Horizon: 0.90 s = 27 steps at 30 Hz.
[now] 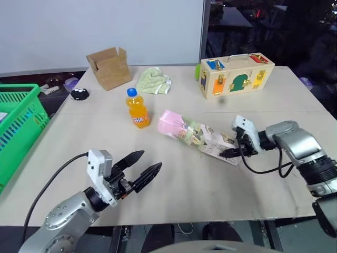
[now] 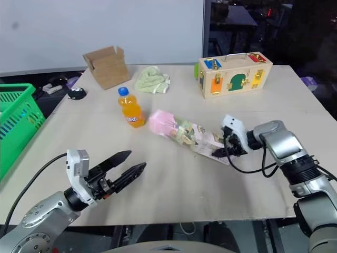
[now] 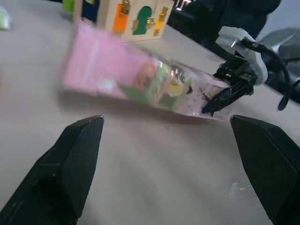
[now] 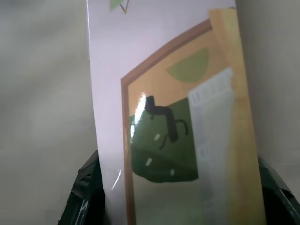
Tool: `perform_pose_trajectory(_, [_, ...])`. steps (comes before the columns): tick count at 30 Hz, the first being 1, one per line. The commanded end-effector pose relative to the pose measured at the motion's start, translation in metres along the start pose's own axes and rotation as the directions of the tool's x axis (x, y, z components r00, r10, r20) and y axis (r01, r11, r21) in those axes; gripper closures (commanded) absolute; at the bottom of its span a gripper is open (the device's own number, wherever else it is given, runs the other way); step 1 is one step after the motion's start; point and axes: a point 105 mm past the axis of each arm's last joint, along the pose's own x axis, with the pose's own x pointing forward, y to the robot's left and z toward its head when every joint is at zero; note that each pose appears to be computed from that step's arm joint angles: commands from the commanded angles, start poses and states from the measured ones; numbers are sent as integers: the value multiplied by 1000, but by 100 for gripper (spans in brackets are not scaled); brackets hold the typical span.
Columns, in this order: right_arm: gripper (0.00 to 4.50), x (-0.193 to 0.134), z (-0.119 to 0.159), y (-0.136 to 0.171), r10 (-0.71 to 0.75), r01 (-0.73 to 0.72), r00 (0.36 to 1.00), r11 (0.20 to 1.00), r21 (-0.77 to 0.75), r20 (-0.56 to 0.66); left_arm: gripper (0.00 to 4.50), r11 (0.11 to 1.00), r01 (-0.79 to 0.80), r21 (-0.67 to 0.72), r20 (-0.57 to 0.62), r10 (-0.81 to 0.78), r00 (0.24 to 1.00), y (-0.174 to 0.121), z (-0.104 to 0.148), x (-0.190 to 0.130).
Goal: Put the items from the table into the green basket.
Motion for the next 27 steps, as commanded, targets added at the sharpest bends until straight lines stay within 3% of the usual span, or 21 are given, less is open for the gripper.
perform_pose_trajectory(1, [221, -10, 19, 33, 119, -115, 990, 992, -47, 76, 0, 996, 28, -80, 72, -22, 997, -1, 12, 7])
perform_pose_trajectory(7, [221, 3, 33, 68, 241, -232, 963, 969, -84, 123, 0, 974, 125, -186, 164, -95, 982, -8, 25, 28])
perform_pose_trajectory(18, [221, 11, 44, 102, 447, -437, 886, 894, -102, 123, 0, 943, 273, -192, 237, -226, 945, -25, 44, 46])
perform_pose_trajectory(21, [226, 11, 44, 101, 451, -442, 883, 892, -95, 133, 75, 936, 288, -200, 245, -237, 940, -28, 45, 45])
perform_pose_trajectory(25, [226, 10, 45, 103, 473, -464, 870, 881, -97, 139, 255, 937, 285, -202, 250, -232, 940, -27, 46, 44])
perform_pose_trajectory(26, [162, 9, 45, 104, 480, -469, 866, 877, -101, 140, 263, 937, 285, -202, 253, -231, 940, -27, 47, 44])
perform_pose_trajectory(27, [144, 9, 45, 105, 483, -471, 864, 875, -110, 138, 263, 938, 284, -201, 257, -229, 939, -27, 48, 44])
